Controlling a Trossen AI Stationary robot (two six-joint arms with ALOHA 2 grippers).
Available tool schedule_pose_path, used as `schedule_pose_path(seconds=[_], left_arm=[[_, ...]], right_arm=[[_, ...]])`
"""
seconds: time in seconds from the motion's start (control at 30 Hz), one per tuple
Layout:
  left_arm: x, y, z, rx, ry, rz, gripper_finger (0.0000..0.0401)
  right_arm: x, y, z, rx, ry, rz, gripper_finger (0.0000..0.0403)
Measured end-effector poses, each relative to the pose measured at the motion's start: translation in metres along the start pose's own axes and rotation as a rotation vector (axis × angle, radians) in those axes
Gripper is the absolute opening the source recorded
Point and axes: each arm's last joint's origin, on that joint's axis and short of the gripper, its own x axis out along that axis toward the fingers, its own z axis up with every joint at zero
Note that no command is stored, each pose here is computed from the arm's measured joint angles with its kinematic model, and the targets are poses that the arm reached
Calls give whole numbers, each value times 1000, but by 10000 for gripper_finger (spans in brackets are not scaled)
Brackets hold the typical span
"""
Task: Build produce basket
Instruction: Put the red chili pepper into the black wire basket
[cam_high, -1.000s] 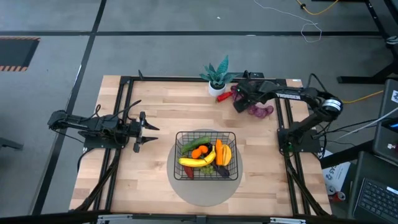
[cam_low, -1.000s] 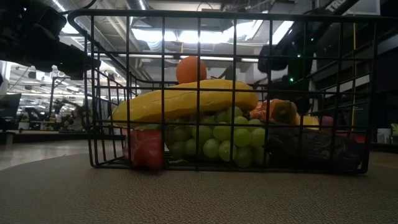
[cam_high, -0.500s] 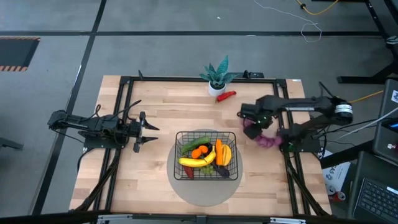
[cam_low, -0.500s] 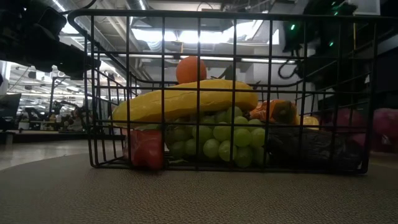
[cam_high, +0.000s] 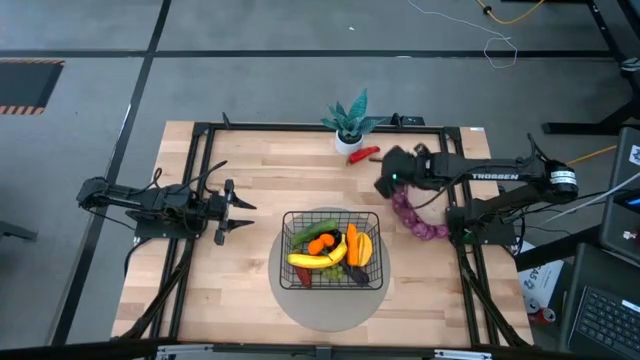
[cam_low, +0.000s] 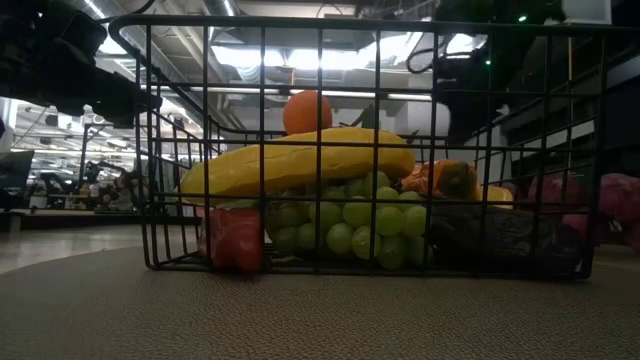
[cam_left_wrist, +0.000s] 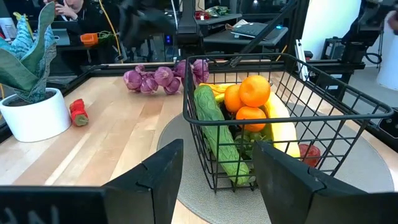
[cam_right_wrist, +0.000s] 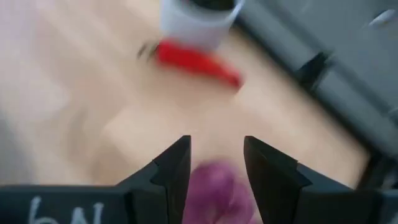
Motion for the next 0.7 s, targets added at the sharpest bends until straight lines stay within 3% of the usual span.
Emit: schedule_pose_path(seconds=[0.1, 0.2, 0.37, 0.5, 0.7], left_arm=[[0, 0, 0, 0, 0, 0, 188], [0, 0, 0, 0, 0, 0, 188], [0, 0, 0, 0, 0, 0, 188], [0, 0, 0, 0, 0, 0, 188], [0, 0, 0, 0, 0, 0, 188]], right_arm=[[10, -12, 15, -9, -58, -5, 152], [27, -25, 28, -19, -55, 110, 152], [61, -35, 41, -175, -58, 273, 152], [89, -36, 40, -272, -19, 259, 152], [118, -30, 32, -321, 65, 218, 152]])
